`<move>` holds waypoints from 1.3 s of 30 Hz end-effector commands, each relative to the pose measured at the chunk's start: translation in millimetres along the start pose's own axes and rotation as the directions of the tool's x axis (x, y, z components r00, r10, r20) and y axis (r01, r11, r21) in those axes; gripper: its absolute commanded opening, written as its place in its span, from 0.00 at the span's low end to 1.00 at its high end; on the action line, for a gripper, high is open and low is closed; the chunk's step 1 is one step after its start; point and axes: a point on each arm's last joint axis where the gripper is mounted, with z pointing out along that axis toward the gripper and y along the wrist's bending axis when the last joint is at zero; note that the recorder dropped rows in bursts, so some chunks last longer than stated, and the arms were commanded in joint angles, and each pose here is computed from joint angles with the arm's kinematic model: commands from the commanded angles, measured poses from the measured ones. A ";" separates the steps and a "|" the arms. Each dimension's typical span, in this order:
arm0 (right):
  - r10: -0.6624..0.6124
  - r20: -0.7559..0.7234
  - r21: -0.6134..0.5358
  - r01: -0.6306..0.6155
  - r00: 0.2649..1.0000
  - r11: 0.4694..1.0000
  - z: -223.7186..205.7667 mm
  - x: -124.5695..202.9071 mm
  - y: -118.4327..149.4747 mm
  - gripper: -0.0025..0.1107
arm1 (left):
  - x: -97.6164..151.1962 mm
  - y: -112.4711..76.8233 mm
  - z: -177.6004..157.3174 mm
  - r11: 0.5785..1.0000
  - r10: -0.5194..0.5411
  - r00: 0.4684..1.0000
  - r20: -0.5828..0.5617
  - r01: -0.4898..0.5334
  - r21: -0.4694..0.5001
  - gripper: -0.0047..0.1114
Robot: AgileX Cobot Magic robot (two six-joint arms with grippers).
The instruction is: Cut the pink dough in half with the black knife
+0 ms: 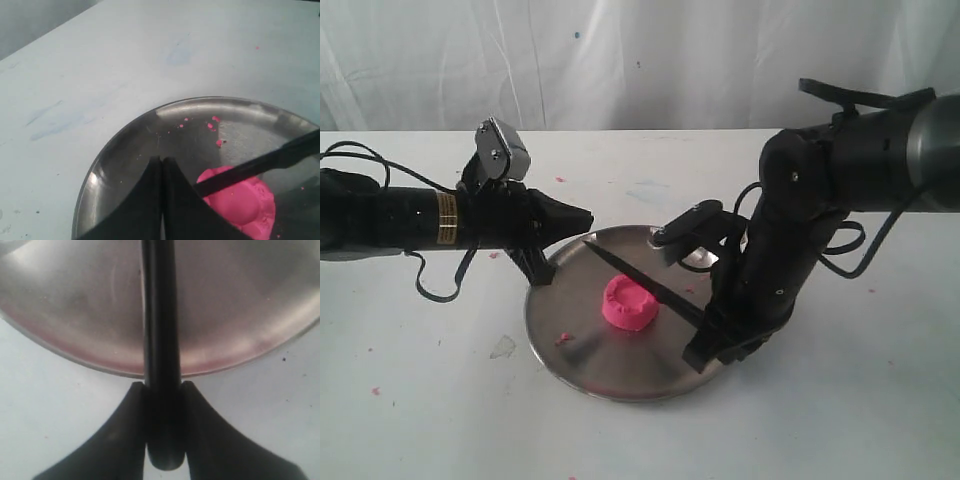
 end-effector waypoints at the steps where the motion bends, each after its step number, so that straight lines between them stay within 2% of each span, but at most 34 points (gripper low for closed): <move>1: -0.040 0.034 0.028 0.039 0.999 0.999 -1.3 -6.3 3.8 0.02 | -1.5 2.0 0.1 0.999 -0.037 0.999 0.028 0.038 -0.020 0.04; 9: -0.049 -0.042 0.014 0.050 0.998 0.999 13.3 -2.6 2.5 0.02 | 21.3 1.5 12.0 0.994 -0.109 0.994 0.022 0.109 0.003 0.04; 16: -0.039 -0.042 0.015 0.040 0.998 0.999 14.1 -2.7 2.4 0.02 | 32.9 3.1 16.7 0.989 -0.150 0.989 0.006 0.150 -0.013 0.04; 23: -0.017 -0.032 0.019 0.018 0.999 1.000 14.1 -3.6 2.1 0.02 | 39.2 3.6 22.0 0.975 -0.220 0.972 0.079 0.221 -0.002 0.04; 39: -0.017 -0.026 0.022 0.018 1.000 1.000 14.1 -4.2 1.9 0.02 | 56.1 3.7 30.8 0.968 -0.250 0.966 0.062 0.249 0.020 0.04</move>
